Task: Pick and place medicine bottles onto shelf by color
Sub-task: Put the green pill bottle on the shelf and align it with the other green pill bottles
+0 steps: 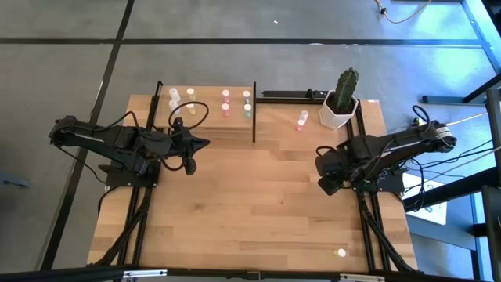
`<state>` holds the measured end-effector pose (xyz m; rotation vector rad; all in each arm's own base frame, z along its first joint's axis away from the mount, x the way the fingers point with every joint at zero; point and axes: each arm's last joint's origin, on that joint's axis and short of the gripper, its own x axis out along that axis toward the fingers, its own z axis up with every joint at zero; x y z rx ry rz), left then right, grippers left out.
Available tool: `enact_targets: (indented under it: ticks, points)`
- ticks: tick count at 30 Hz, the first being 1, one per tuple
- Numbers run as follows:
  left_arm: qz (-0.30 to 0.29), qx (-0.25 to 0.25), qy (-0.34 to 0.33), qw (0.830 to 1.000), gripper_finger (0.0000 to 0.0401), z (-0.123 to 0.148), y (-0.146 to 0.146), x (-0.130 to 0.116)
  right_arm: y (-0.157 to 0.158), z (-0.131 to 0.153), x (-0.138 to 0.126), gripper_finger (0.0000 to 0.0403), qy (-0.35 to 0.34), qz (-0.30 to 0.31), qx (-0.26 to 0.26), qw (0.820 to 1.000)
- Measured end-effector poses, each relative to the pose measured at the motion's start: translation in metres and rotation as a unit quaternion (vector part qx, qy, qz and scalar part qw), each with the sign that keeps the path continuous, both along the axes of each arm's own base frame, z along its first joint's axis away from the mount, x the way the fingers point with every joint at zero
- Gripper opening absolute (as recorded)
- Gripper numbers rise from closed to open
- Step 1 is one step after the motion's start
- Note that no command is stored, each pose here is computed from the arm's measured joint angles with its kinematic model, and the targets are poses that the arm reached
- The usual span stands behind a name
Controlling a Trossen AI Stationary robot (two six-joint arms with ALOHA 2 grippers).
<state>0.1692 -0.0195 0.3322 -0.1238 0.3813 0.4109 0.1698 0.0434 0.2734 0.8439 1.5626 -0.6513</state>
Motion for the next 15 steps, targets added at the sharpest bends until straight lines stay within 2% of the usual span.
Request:
enact_targets:
  ticks: [5, 11, 15]
  points:
    - [0.001, -0.001, -0.001, 1.000, 0.0000, 0.000, 0.000, 0.000, 0.000, -0.010, -0.002, 0.0172, 0.016, 0.002, 0.007, 1.000]
    - [0.001, -0.001, -0.001, 1.000, 0.0000, 0.000, 0.000, 0.000, 0.001, -0.020, -0.003, 0.0176, 0.018, 0.058, 0.048, 0.997]
    - [0.001, -0.001, -0.001, 1.000, 0.0000, 0.000, 0.000, 0.000, 0.001, -0.023, -0.004, 0.0192, 0.016, 0.063, 0.042, 0.997]
